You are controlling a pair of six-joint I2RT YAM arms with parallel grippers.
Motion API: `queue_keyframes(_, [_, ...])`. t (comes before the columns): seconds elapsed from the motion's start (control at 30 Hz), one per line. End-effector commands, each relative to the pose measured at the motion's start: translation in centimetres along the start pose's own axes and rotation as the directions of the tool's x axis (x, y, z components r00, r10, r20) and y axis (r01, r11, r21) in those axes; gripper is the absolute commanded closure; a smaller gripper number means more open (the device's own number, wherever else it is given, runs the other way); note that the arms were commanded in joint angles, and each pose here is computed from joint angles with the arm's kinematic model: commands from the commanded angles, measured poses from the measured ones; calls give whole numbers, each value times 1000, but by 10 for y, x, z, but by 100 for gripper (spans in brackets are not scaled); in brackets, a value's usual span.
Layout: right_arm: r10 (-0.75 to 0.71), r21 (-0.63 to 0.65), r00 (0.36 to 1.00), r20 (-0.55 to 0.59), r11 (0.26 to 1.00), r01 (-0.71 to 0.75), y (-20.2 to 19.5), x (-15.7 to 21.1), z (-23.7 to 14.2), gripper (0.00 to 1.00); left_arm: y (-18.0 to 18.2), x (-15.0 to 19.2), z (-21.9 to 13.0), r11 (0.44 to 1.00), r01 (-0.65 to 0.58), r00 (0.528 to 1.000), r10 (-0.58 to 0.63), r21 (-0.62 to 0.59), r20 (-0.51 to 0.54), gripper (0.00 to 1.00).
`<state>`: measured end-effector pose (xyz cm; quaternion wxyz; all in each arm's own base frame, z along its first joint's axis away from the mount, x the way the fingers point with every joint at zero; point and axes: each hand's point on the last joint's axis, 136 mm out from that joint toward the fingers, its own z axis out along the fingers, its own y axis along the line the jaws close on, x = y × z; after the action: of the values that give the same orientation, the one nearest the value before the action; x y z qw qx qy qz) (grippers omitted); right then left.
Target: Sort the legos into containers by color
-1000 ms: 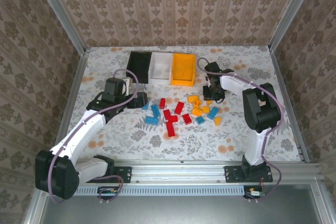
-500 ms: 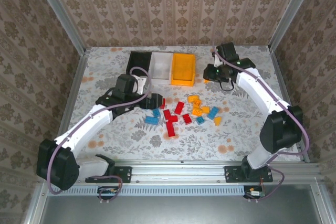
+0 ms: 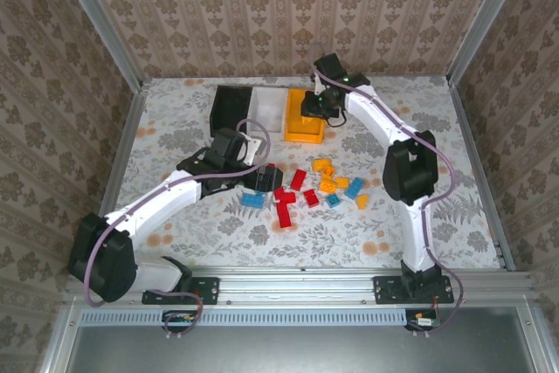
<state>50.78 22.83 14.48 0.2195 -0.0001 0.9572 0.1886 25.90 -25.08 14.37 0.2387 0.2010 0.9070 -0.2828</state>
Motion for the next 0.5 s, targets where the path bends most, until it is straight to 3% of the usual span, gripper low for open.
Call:
queue_keyframes(0.0, [7, 48, 999, -37, 999, -5, -6, 1, 18, 83, 4, 10, 9, 1000, -1, 999, 1, -7, -41, 0])
queue_keyframes(0.27, [20, 78, 997, -69, 997, -15, -17, 2, 55, 76, 14, 27, 28, 999, 37, 994, -38, -11, -101, 0])
queue_keyframes(0.47, [22, 89, 997, -72, 996, -15, -19, 2, 59, 64, 17, 29, 36, 998, 55, 992, -55, -6, -117, 0])
